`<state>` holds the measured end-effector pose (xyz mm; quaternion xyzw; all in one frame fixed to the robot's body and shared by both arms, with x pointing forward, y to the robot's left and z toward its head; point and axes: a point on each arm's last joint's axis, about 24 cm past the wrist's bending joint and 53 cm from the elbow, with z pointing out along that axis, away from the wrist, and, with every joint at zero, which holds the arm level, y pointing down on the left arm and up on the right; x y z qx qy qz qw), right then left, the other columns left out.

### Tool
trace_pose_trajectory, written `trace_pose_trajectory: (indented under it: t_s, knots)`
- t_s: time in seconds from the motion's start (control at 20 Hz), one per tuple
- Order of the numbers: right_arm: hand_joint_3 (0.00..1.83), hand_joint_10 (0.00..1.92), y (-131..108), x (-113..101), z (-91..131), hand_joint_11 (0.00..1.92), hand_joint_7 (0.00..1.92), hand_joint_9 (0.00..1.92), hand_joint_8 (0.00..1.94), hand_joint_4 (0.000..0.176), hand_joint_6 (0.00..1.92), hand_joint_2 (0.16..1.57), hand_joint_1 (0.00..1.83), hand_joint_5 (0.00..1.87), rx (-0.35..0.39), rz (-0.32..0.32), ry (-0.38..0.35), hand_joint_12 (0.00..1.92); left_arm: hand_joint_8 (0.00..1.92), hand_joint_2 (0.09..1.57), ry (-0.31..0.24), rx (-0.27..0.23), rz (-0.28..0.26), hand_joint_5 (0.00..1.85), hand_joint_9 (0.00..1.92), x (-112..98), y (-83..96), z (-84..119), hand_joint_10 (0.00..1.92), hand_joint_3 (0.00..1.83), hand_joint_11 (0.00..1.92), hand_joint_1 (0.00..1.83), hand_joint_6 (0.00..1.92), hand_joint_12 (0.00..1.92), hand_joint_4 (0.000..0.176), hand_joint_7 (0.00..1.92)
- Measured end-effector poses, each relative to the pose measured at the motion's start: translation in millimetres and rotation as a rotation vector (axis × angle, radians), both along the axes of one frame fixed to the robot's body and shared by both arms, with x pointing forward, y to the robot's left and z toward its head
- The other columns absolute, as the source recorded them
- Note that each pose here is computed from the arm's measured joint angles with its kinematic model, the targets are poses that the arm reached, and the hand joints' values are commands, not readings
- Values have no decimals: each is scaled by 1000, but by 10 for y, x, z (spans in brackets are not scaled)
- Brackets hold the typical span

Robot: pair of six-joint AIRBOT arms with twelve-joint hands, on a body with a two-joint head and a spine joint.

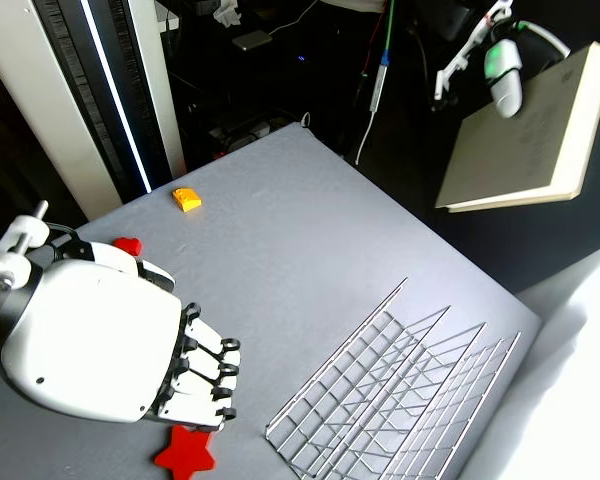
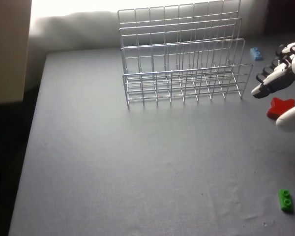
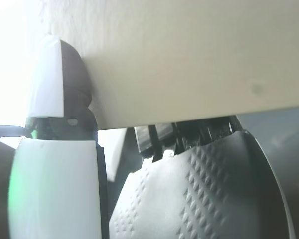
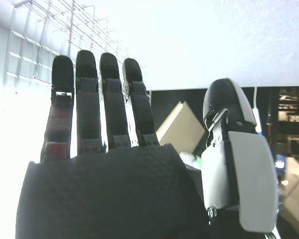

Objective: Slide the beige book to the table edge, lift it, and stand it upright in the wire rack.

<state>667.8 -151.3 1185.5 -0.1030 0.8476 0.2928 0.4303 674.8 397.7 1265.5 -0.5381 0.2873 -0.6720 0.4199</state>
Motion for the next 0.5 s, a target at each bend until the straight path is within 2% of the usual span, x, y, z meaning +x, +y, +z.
trace_pose_trajectory:
  t_s: [0.15, 0.3, 0.4, 0.5]
  knots:
    - [1, 0, -110, 67, -15, 1, 337, 344, 0, 0, 0, 1156, 207, 332, 43, -64, 43, 977, 1353, 1222, -81, -57, -13, 725, 645, -49, 28, 198, 1412, 0, 735, 1473, 1350, 1571, 0, 565]
    - [0, 4, -203, 58, -95, 0, 350, 355, 4, 0, 2, 1150, 212, 335, 48, -112, 99, 1003, 1336, 1213, -119, -67, -10, 724, 674, -86, 62, 302, 1385, 0, 766, 1474, 1329, 1543, 0, 580]
    - [0, 5, -234, 5, -182, 9, 351, 361, 2, 0, 2, 1150, 219, 339, 44, -122, 147, 1008, 1333, 1216, -137, -31, -18, 724, 666, -95, -17, 360, 1395, 0, 761, 1473, 1334, 1558, 0, 574]
    - [0, 5, -237, -5, -204, 10, 350, 365, 5, 0, 5, 1150, 229, 347, 51, -130, 162, 1006, 1251, 1158, -152, -18, -52, 843, 794, -104, -107, 390, 1267, 0, 873, 1484, 1166, 1456, 0, 682]
